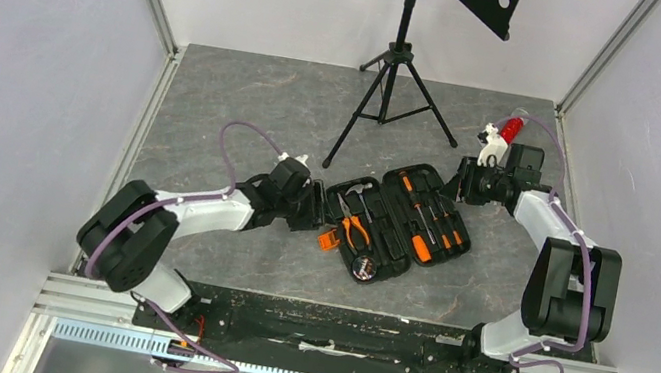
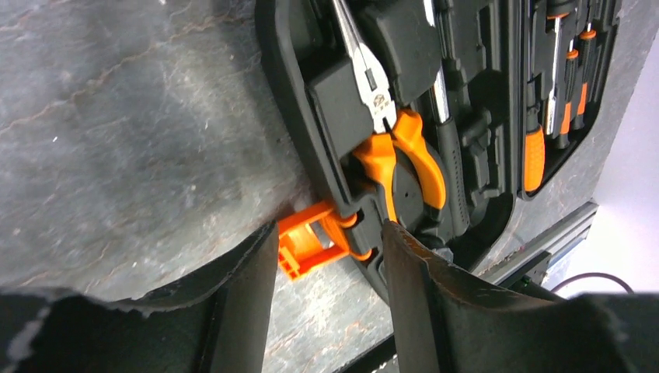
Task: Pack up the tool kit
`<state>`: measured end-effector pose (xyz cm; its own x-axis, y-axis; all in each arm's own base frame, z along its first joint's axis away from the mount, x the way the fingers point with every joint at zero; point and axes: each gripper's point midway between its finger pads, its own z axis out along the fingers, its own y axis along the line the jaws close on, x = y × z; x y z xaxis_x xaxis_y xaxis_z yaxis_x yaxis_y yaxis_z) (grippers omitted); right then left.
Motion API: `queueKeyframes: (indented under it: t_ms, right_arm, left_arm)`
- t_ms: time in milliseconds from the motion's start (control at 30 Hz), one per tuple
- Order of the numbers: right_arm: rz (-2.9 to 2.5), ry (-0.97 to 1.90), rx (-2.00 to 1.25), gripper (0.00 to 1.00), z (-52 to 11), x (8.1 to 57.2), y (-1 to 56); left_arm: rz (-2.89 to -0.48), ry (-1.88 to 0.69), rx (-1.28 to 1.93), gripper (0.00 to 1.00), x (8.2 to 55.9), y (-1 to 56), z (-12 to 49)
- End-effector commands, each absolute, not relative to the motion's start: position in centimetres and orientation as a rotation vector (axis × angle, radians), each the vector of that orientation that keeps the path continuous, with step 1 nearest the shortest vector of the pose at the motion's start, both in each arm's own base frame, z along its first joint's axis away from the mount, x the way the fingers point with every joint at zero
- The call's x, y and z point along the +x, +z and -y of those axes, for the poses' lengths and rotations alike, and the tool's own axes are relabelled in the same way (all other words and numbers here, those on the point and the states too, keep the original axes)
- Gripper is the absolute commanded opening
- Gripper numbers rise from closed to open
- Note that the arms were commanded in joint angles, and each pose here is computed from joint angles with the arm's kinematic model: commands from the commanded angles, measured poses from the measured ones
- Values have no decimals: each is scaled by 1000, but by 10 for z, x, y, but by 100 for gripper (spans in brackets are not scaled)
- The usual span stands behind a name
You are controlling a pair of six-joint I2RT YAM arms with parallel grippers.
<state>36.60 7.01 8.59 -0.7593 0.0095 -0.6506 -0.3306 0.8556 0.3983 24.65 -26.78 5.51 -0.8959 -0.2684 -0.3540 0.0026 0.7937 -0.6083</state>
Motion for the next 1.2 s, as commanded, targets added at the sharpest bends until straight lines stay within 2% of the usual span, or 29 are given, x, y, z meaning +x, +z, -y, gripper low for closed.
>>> queueKeyframes:
  t_ms: [0, 167, 333, 633, 900, 1167]
  right_arm:
    - [-2290, 669, -269, 42, -75, 372, 108]
    - [-2348, 550, -228, 51, -58, 382, 91]
    - [-2390, 566, -229, 51, -58, 389, 74]
    - [-2462, 663, -261, 51, -69, 368, 42]
    - [-2428, 763, -358, 47, -98, 356, 59]
    - [-2370, 739, -455, 46, -125, 346, 93]
  left_arm:
    - [-2450, -989, -234, 57, 275, 76, 295]
    - [-2452, -982, -264, 56, 277, 67, 294]
    - [-2452, -977, -264, 55, 277, 66, 294]
    - [-2448, -1052, -267, 53, 279, 64, 306]
    - [-2437, -1164, -293, 52, 276, 63, 318]
    - [-2410, -1251, -309, 52, 275, 65, 327]
